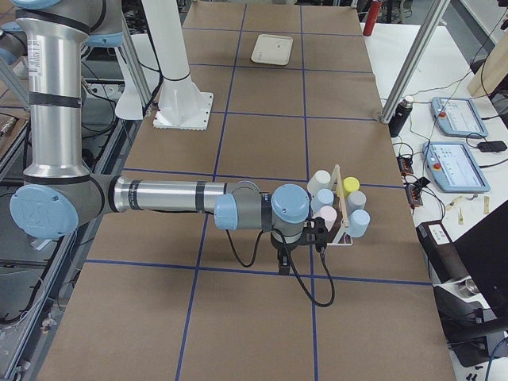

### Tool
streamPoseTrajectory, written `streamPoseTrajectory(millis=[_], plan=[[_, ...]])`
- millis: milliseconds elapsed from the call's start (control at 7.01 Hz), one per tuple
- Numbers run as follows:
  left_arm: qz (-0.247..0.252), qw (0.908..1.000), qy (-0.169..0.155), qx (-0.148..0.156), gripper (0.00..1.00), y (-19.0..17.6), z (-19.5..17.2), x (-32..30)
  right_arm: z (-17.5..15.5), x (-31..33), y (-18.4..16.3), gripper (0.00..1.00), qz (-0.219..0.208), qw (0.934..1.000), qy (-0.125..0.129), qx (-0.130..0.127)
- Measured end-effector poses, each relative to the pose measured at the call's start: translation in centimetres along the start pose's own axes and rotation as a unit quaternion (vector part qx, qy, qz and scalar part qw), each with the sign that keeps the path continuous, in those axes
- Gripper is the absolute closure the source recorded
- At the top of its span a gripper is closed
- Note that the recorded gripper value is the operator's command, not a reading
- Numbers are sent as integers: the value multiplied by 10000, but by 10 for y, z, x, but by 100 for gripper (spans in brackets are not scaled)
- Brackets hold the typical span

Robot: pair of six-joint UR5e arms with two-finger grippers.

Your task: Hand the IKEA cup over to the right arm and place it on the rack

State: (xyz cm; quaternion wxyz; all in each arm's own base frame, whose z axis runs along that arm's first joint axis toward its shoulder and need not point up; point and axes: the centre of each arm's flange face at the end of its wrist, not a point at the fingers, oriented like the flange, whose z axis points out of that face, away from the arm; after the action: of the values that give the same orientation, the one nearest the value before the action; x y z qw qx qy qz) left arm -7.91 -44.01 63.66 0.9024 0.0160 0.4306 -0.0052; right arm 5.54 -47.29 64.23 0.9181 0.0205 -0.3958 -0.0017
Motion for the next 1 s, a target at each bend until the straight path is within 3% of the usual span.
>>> streamPoseTrajectory(millis=[999], plan=[[-305,9994,-13,165,0,-8,-2,2,-2,-2,-2,0,-20,10000,-1,21]])
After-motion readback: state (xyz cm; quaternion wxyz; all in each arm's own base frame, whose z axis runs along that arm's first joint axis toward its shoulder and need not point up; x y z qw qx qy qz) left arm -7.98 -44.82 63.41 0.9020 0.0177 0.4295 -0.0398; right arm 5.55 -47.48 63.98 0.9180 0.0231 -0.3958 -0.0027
